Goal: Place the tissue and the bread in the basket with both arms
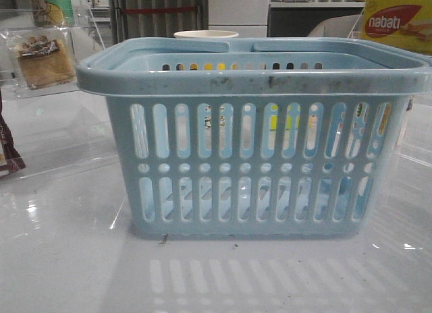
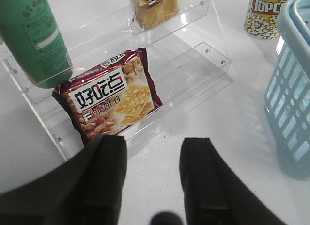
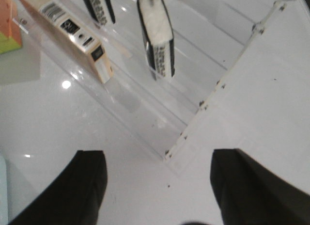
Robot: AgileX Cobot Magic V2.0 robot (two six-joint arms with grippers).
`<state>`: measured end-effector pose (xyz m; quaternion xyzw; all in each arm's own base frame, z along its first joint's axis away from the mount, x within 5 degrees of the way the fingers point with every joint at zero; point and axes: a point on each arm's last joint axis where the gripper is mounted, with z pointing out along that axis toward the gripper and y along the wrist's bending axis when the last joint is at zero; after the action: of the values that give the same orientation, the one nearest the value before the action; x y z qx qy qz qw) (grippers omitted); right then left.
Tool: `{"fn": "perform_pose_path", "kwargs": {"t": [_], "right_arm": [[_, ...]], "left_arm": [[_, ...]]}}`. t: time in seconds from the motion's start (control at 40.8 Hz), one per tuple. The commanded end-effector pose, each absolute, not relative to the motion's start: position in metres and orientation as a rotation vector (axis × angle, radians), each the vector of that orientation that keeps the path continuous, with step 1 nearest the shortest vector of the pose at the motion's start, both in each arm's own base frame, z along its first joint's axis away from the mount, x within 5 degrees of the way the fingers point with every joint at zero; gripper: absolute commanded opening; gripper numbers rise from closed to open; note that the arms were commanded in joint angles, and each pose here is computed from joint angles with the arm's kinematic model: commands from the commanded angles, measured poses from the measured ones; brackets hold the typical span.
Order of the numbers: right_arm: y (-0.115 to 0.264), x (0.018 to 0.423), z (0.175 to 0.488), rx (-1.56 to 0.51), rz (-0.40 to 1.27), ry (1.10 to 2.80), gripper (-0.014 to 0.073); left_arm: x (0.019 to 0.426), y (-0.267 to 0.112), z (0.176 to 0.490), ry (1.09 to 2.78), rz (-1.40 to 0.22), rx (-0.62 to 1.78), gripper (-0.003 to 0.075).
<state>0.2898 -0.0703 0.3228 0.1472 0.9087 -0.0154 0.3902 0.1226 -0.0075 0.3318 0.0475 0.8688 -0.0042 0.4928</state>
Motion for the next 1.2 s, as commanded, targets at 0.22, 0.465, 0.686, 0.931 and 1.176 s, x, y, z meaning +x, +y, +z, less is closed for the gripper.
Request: {"fn": "perform_pose_path", "kwargs": {"t": [0.22,0.465,0.686,0.931,1.176], "right_arm": [[-0.093,0.358,0.339,0.422,0.006,2.193,0.0559],[-0.102,0.394,0.319,0.435,0.018,2.225,0.0559],[-0.108,0.411,0.299,0.441,0.01,2.21,0.0536],[-0.108,0.412,0.3,0.444,0.013,2.202,0.0235],[-0.098,0.398,0.334,0.431,0.044,2.158,0.021]], "left_arm": [[0.126,-0.009,0.347,2.004,-0.023,0.104,0.0249],[0.126,-0.009,0.347,2.004,-0.023,0.104,0.0203],[0.126,-0.009,0.347,2.004,-0.023,0.104,0.0202],[0.126,-0.009,0.347,2.004,-0.023,0.104,0.0202],[0.126,-0.009,0.347,2.004,-0.023,0.104,0.0202]]}}
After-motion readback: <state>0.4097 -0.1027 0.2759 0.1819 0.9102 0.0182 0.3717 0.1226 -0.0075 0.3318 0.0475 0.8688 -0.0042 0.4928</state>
